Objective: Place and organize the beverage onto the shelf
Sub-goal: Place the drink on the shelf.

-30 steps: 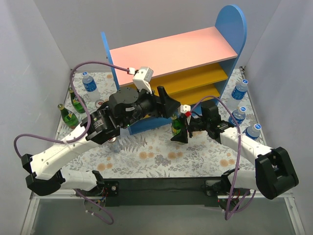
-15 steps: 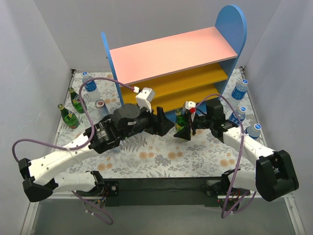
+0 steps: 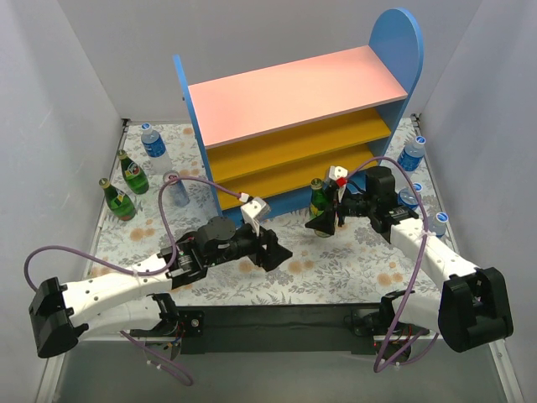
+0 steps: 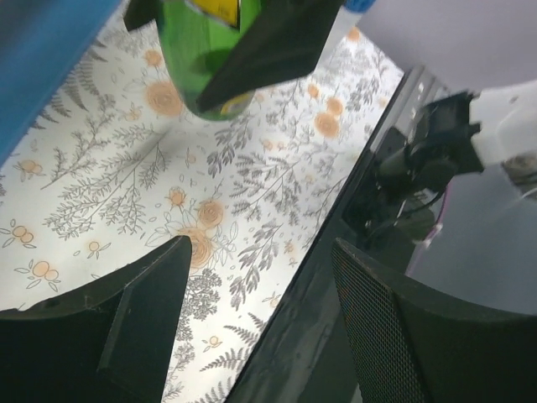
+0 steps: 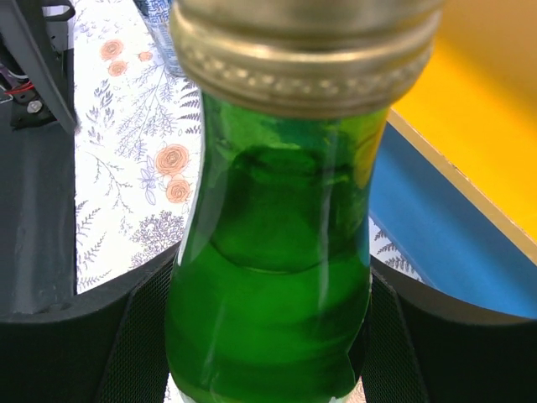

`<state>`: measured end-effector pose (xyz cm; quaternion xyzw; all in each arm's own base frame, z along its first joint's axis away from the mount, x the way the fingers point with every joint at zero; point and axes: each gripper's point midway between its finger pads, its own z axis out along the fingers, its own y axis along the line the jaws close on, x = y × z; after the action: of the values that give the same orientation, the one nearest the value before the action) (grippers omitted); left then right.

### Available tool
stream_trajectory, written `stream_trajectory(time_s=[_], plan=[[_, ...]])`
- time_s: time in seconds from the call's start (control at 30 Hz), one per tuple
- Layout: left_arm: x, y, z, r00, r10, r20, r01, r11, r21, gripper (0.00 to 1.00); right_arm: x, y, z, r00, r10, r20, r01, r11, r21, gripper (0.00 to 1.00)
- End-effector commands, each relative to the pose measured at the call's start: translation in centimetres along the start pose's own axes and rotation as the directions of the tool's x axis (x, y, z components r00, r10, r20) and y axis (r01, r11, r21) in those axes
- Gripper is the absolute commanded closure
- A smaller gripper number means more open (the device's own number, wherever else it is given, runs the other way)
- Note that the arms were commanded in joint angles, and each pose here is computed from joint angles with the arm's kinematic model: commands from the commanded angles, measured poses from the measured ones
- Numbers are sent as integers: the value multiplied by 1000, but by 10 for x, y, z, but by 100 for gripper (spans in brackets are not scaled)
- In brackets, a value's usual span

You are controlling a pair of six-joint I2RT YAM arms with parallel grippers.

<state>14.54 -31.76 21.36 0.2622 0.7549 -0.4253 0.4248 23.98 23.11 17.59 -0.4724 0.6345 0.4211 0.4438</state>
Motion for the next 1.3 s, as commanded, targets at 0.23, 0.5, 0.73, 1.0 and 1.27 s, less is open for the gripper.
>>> stream_trajectory(time_s=[0.23,0.5,0.73,1.0,1.27], plan=[[15,-5,37,978,175,111,-190,971,143,34,-67,2,-10,978,-164,125,167,986,-9,99],[26,-1,60,977,188,104,-202,968,150,34,-65,3,-10,979,-163,124,166,986,-11,99],[28,0,68,978,187,93,-200,968,154,34,-65,4,-10,979,-162,124,164,986,-13,99],[32,1,67,980,182,85,-194,969,156,34,-66,4,-11,978,-167,127,169,986,-10,99],[30,4,66,982,168,85,-178,975,131,34,-94,3,-21,972,-181,149,181,983,15,99]])
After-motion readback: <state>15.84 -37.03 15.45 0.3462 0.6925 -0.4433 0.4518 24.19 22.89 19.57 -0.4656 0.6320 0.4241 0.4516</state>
